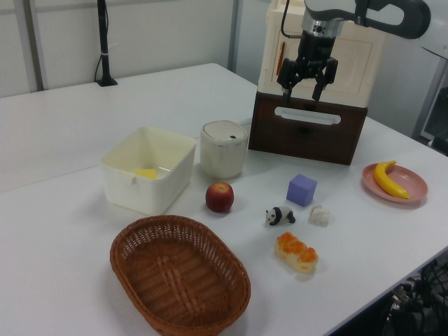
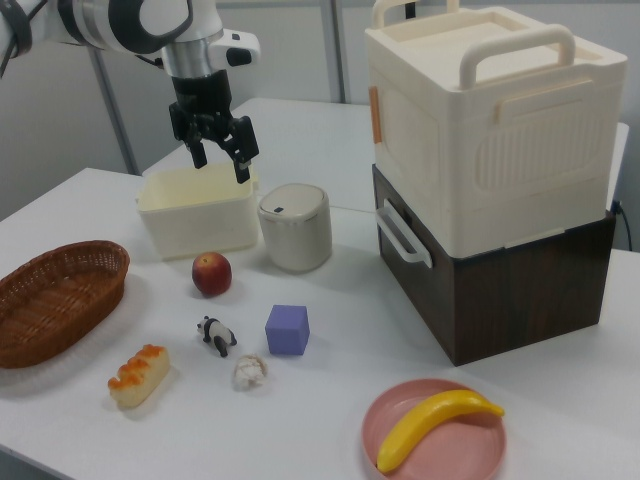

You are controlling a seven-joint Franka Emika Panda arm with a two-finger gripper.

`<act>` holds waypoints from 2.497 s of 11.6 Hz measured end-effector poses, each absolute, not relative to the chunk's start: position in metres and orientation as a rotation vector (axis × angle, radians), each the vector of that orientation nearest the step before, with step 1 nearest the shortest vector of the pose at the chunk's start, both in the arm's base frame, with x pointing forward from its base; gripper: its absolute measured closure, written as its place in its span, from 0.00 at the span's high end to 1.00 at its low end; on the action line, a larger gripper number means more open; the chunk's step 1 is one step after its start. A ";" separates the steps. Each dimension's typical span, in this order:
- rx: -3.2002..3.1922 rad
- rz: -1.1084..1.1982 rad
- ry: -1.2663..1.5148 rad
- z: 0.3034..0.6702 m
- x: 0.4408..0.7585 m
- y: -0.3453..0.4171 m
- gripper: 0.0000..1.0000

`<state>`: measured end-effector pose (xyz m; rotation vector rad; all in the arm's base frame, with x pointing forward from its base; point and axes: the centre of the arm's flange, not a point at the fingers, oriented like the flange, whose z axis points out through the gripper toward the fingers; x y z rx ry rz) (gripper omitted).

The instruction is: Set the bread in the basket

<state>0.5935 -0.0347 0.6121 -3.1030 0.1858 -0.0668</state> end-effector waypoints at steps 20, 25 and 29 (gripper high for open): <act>-3.091 -0.164 0.068 0.570 0.447 0.030 1.00; -3.073 -0.107 -0.084 0.531 0.412 0.066 1.00; -3.044 -0.044 -0.192 0.511 0.413 0.064 1.00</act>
